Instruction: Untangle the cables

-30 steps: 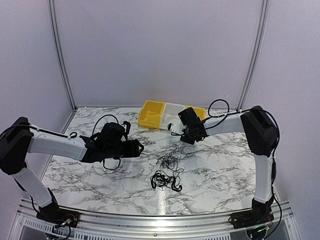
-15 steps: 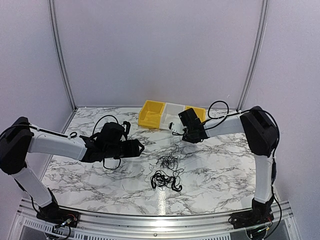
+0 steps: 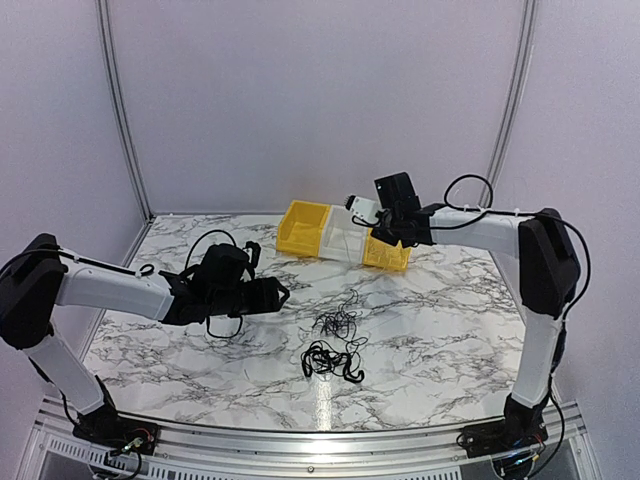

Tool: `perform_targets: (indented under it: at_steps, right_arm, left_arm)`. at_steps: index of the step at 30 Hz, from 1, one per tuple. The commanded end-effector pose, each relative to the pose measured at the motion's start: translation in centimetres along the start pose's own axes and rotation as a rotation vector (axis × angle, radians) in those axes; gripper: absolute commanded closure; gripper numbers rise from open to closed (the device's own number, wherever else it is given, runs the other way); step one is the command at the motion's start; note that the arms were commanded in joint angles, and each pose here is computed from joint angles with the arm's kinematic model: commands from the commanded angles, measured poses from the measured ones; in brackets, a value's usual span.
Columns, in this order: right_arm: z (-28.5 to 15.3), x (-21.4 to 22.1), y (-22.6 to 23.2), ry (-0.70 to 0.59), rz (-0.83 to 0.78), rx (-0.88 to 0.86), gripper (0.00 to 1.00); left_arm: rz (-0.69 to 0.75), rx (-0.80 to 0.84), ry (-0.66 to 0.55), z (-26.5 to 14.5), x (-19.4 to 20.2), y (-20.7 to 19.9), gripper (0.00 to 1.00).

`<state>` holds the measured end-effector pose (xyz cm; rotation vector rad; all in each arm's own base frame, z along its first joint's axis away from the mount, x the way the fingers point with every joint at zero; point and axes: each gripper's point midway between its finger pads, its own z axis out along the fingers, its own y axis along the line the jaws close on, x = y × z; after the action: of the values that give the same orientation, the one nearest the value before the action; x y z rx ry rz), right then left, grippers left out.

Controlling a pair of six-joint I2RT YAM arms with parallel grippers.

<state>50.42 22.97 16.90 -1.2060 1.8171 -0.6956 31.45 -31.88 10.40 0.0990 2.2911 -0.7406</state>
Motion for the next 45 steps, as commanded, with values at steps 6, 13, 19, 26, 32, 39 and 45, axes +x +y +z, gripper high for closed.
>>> perform_targets:
  at_steps: [6,13,19,26,32,39,45]
  right_arm:
    - [2.9,3.0,-8.2,0.038,0.124,0.056,1.0]
    - [4.5,4.9,-13.7,0.068,0.193,0.147,1.0]
    - [7.6,7.5,-14.0,0.159,0.182,0.17,1.0]
    - [9.4,11.0,-14.0,0.244,0.212,0.188,1.0]
    - [8.5,12.8,-15.7,0.265,0.257,0.206,1.0]
    - [6.5,13.1,-15.6,0.245,0.268,0.186,1.0]
    - [6.1,14.0,-14.4,0.269,0.253,0.167,1.0]
  left_arm:
    - [-0.01,-0.002,-0.013,-0.3,0.0,0.4,0.32]
    - [-0.011,-0.003,-0.008,-0.2,0.1,0.5,0.32]
    - [-0.019,-0.001,0.0,0.2,0.3,0.4,0.32]
    - [-0.025,-0.005,0.008,0.0,0.7,0.8,0.32]
    - [-0.024,-0.005,0.018,0.3,1.0,0.8,0.32]
    - [-0.026,0.001,0.026,0.7,1.2,0.7,0.32]
    - [-0.026,0.001,0.04,1.1,1.7,0.9,0.32]
